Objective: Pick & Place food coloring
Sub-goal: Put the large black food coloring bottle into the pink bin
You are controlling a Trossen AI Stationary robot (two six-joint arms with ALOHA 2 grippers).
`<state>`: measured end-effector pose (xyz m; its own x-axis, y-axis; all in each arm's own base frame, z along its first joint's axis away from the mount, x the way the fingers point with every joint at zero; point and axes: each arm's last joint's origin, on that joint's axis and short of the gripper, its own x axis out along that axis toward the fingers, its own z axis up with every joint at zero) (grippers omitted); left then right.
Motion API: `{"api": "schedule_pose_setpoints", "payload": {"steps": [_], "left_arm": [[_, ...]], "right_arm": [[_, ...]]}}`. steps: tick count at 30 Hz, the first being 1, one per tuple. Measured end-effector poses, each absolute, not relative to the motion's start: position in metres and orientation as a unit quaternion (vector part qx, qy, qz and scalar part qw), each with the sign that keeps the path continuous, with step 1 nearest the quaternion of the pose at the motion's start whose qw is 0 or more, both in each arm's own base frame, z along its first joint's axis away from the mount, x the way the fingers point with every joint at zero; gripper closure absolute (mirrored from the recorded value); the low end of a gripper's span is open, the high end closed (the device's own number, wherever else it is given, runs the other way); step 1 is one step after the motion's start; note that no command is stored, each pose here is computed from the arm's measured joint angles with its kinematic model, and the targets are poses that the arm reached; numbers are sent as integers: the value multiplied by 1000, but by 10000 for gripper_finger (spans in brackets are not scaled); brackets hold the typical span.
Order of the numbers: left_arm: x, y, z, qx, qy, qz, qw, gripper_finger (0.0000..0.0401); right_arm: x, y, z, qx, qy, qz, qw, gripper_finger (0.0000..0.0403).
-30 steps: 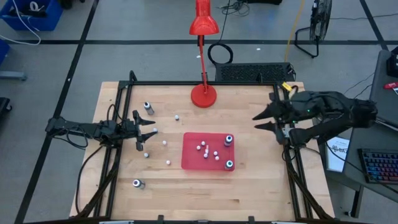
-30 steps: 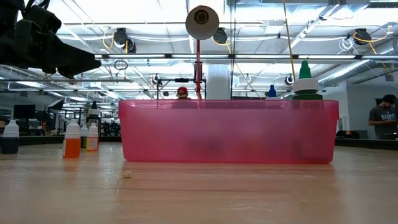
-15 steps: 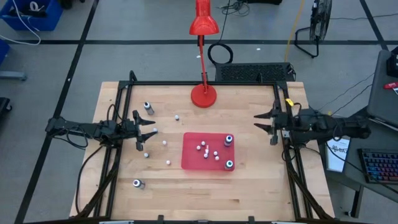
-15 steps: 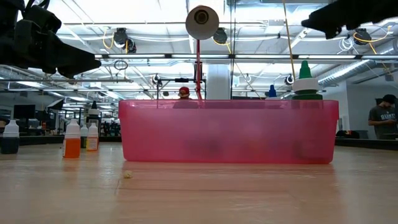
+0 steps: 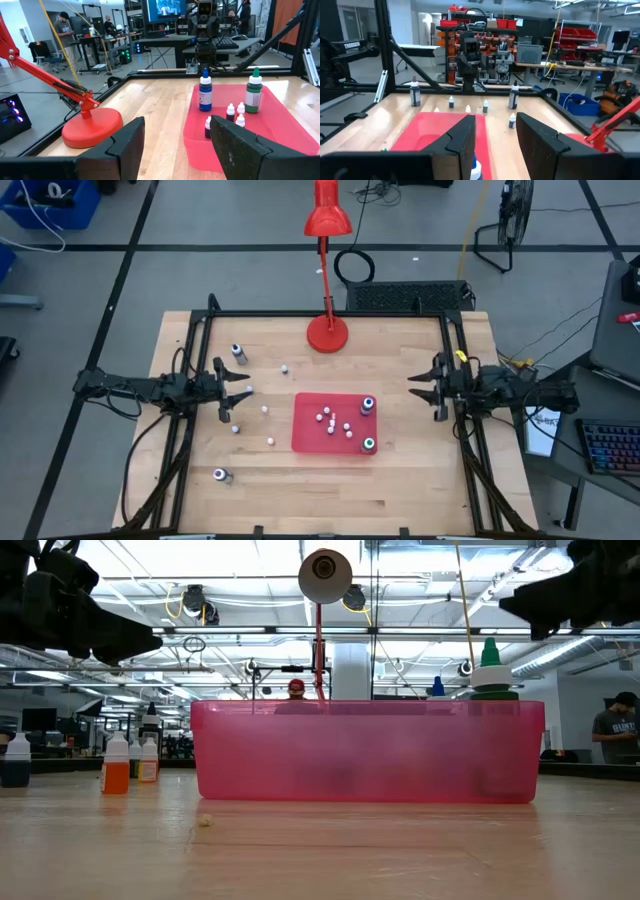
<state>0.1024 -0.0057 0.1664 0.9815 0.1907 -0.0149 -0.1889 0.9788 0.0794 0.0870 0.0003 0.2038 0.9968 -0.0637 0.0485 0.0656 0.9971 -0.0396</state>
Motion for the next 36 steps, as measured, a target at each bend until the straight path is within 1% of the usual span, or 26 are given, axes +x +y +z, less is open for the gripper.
{"api": "schedule_pose_setpoints", "payload": {"steps": [3, 6, 10, 13, 16, 19, 36], "left_arm": [[102, -6, 166, 39, 11, 95, 995, 176], [102, -6, 166, 39, 11, 95, 995, 176], [102, -6, 166, 39, 11, 95, 995, 176], [102, -6, 166, 39, 11, 95, 995, 176], [102, -6, 166, 39, 11, 95, 995, 176], [102, -6, 167, 39, 11, 95, 995, 176], [102, -6, 166, 39, 11, 95, 995, 176]], "right_arm": [[92, 0, 188, -18, -11, -32, 999, 273], [96, 1, 177, -7, -29, -29, 999, 273], [96, 3, 184, 5, -85, 3, 996, 273], [97, 3, 177, 12, -49, 11, 999, 273], [97, 3, 177, 13, -50, 10, 999, 273], [97, 3, 173, 7, -29, 7, 1000, 273], [97, 3, 172, 8, -26, 6, 1000, 273]]}}
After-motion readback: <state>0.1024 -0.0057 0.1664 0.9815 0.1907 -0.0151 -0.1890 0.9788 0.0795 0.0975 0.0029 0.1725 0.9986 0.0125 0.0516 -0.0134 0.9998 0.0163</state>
